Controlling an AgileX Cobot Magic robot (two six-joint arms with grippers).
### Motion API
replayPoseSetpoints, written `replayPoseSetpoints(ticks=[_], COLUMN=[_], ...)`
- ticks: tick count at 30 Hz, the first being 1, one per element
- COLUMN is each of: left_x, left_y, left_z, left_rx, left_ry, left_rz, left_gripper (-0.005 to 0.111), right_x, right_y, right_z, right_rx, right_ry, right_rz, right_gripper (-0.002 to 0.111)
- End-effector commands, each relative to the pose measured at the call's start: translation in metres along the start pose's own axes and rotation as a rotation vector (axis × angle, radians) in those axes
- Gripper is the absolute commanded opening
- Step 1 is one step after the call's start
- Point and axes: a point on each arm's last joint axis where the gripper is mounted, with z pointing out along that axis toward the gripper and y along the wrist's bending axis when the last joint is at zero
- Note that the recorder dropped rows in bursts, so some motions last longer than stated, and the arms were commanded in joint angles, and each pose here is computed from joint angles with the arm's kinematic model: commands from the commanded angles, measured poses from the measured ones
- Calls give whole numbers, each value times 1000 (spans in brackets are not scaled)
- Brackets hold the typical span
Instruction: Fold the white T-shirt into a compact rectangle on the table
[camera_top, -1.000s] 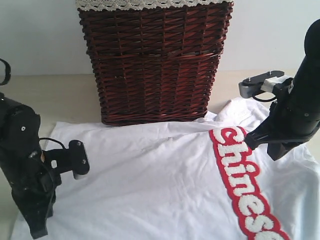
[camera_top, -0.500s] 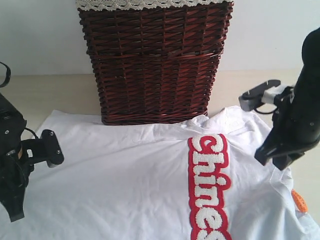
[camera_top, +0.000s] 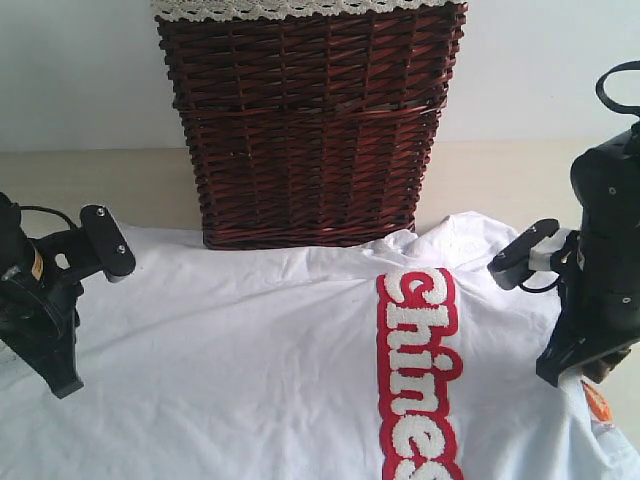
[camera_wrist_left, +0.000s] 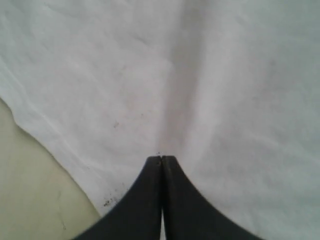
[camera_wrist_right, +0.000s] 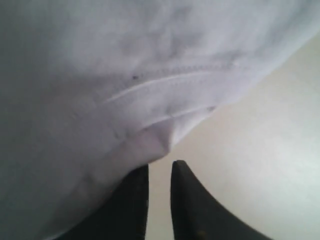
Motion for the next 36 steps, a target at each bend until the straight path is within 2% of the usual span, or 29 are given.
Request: replayPoseSetpoints(ticks=[1, 4, 8, 10, 15, 21, 24, 30, 33, 36], left_x=[-2, -2, -3, -4, -4, -3, -3, -5, -5, -5], left_y=[0, 0, 1, 1, 1, 0, 0, 0, 0, 0], left_z=[-2, -2, -3, -3, -3, -3, -3, -3, -3, -3], left_rx=[-4, -5, -10, -12, -11, 3, 4, -3, -3, 1], left_ry=[-30, -36, -50, -54, -52, -47, -45, -63, -63, -63], left_rz=[-27, -29, -29, -29, -29, -48, -48, -48, -48, -54], left_gripper=[0, 0, 0, 0, 0, 0, 0, 0, 0, 0], right_x=[-9, -15, -24, -25, -26, -24, -22, -19, -12, -7], right_y=[12, 12, 1, 3, 12, 19, 11, 4, 1, 5], right_z=[-2, -12, -45, -59, -58, -23, -21, -47, -39, -24], right_rx=[-127, -157, -141, -186, -286, -338, -268, -208, -142, -147], right_ry=[-108, -136, -199, -242, -225, -13, 71, -34, 4, 52], right_rz=[-40, -42, 88, 135, 141, 127, 142, 189, 238, 247], right_gripper=[11, 16, 31, 36, 37, 37, 37, 37, 37, 41])
